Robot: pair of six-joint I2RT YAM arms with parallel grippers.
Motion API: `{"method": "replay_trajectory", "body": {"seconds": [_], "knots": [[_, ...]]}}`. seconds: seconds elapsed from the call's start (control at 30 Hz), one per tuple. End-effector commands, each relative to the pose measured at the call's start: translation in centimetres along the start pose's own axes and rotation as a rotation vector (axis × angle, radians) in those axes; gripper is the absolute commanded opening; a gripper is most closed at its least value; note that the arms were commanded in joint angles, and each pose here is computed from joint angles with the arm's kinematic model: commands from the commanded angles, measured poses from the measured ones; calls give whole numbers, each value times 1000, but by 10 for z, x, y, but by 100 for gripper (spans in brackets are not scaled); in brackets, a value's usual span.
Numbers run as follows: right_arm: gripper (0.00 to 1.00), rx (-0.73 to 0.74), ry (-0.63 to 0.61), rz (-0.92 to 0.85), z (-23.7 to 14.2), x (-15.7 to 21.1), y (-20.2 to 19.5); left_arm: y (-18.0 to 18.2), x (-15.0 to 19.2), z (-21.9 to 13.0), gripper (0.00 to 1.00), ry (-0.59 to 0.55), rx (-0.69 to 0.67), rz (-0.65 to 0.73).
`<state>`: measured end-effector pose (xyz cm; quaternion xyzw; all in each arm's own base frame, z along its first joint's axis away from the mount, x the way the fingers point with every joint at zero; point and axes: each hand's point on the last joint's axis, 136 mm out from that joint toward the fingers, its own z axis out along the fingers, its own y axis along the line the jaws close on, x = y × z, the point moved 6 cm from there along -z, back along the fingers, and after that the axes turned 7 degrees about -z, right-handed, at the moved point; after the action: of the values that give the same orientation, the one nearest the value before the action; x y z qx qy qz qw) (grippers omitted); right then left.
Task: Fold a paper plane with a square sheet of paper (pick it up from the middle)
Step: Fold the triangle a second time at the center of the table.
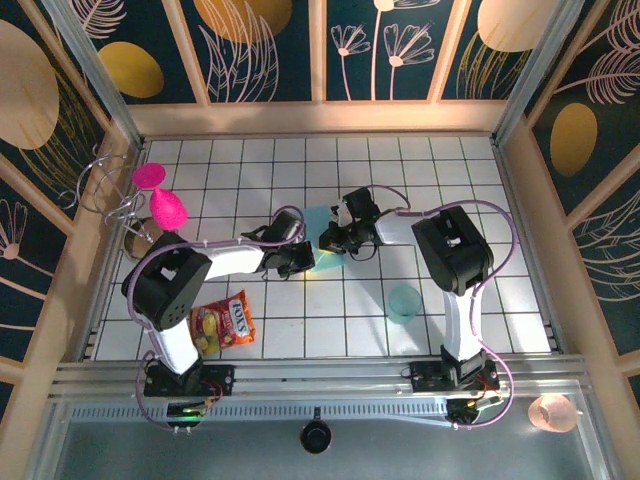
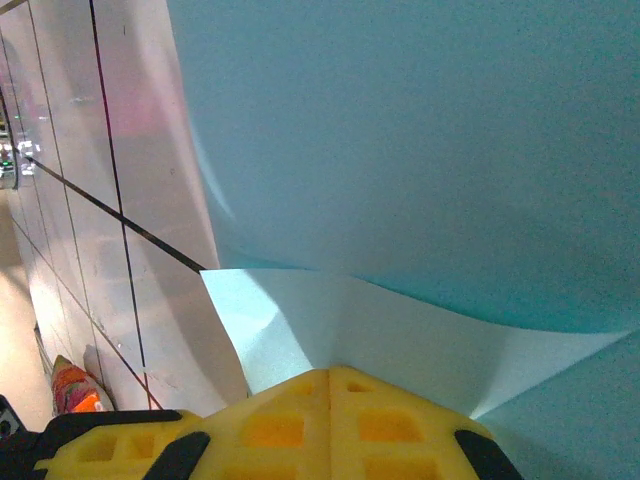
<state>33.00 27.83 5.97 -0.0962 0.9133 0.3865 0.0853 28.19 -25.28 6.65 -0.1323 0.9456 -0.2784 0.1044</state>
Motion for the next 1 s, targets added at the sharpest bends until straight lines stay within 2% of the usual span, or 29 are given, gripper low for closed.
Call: {"method": "replay_trajectory", "body": {"seconds": [0.0, 0.17, 0.5, 0.67, 0.8, 0.97], "knots": [[3, 81, 35, 24, 10, 10, -18, -13, 1, -10, 0, 0, 50, -5], [2, 81, 31, 28, 10, 10, -19, -12, -3, 2, 0, 8, 22, -17], [2, 84, 21, -2, 11, 7, -21, 40, 22, 12, 0, 72, -155, -92], [2, 74, -81, 30, -5, -22, -49, 55, 31, 9, 0, 82, -190, -114], [2, 140, -162, 59, -17, -48, -74, 62, 36, 10, 0, 93, -206, -121], [2, 191, -226, 35, -38, -71, -67, 56, 33, 9, 0, 87, -187, -107]]}}
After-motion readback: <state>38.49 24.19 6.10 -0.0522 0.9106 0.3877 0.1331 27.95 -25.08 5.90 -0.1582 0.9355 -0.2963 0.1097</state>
